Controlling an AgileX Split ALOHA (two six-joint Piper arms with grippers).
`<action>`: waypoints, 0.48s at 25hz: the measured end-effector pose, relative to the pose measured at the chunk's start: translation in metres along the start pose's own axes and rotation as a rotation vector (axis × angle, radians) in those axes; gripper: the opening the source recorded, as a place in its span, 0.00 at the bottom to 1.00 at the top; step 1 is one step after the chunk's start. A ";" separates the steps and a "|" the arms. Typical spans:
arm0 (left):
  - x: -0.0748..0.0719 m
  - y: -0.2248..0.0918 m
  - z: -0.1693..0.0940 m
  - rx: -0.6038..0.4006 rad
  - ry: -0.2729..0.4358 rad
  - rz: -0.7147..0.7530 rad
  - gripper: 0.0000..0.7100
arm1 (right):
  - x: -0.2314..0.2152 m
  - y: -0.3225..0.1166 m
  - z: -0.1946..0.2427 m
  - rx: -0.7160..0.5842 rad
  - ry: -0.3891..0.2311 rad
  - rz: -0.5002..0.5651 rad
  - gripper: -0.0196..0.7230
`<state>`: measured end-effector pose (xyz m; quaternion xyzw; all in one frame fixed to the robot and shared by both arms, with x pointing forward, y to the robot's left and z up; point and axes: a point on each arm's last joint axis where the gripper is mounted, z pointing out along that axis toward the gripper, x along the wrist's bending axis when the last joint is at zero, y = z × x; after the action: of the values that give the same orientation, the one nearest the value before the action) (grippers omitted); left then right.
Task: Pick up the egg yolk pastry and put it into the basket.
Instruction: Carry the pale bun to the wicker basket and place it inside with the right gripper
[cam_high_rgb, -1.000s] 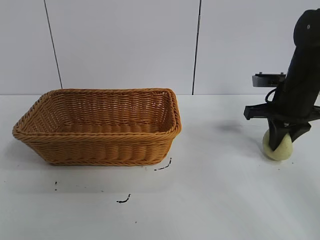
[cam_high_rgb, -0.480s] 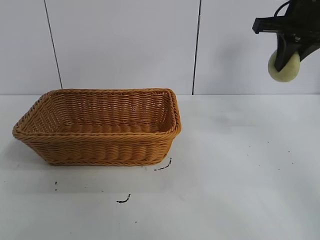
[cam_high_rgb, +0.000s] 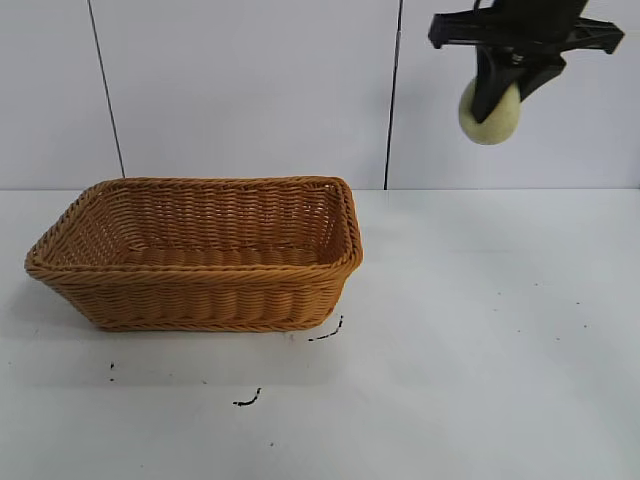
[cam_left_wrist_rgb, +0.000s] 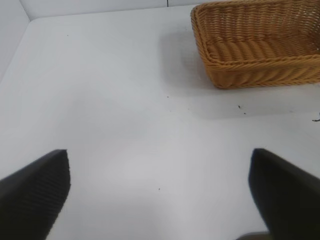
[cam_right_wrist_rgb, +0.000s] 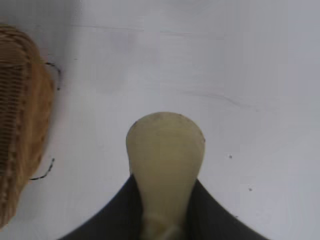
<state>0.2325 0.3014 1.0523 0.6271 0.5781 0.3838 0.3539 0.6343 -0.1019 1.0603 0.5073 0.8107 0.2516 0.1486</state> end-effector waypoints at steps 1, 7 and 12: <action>0.000 0.000 0.000 0.000 0.000 0.000 0.98 | 0.013 0.001 0.004 -0.009 0.017 -0.023 0.19; 0.000 0.000 0.000 0.000 0.000 0.000 0.98 | 0.072 -0.003 0.041 -0.067 0.097 -0.117 0.19; 0.000 0.000 0.000 0.000 0.000 0.000 0.98 | 0.101 -0.015 0.088 -0.092 0.135 -0.129 0.19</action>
<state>0.2325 0.3014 1.0523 0.6271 0.5781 0.3838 0.3539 0.6219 0.0062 0.9808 0.4287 0.8373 0.3123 0.1327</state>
